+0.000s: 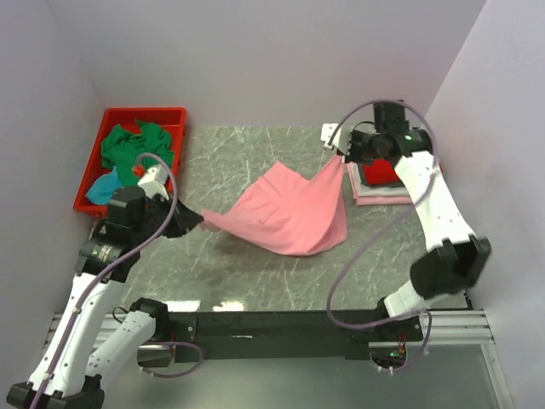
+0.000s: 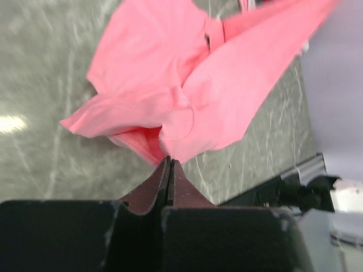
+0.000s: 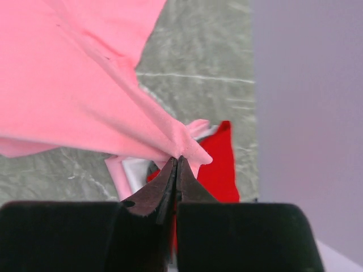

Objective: Fold and stack the t-shirts
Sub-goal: Flatten the tshirt out

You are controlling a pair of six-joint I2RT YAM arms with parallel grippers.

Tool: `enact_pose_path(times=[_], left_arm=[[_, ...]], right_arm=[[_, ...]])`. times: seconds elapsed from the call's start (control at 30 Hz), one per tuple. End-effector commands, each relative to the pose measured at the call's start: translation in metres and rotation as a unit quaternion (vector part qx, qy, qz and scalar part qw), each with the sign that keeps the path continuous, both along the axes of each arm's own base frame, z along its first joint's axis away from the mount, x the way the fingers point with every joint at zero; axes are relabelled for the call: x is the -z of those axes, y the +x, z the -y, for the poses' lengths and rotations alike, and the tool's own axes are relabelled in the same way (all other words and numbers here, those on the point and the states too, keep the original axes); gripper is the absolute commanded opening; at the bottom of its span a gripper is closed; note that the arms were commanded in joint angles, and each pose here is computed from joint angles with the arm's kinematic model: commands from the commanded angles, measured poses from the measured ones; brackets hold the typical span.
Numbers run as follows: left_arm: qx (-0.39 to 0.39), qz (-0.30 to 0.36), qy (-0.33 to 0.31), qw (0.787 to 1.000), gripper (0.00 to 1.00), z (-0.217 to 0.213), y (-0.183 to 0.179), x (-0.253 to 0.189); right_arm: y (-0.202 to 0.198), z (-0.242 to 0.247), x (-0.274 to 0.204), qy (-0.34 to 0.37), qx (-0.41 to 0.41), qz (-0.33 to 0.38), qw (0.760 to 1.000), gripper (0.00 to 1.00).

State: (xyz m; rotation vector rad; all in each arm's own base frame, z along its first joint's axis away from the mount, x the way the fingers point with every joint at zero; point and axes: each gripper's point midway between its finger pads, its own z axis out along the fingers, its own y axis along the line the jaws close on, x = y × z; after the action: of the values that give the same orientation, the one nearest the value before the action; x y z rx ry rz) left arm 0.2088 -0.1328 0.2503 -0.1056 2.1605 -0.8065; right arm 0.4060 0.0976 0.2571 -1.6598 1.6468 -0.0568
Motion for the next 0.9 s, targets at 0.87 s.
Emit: enact_pose_path(times=[0.87], left_arm=[[-0.150, 0.606, -0.057, 0.779, 0.01, -0.076, -0.070, -0.395]], right_arm=[[-0.201, 0.085, -0.383, 0.285, 0.234, 0.448, 0.815, 0.00]])
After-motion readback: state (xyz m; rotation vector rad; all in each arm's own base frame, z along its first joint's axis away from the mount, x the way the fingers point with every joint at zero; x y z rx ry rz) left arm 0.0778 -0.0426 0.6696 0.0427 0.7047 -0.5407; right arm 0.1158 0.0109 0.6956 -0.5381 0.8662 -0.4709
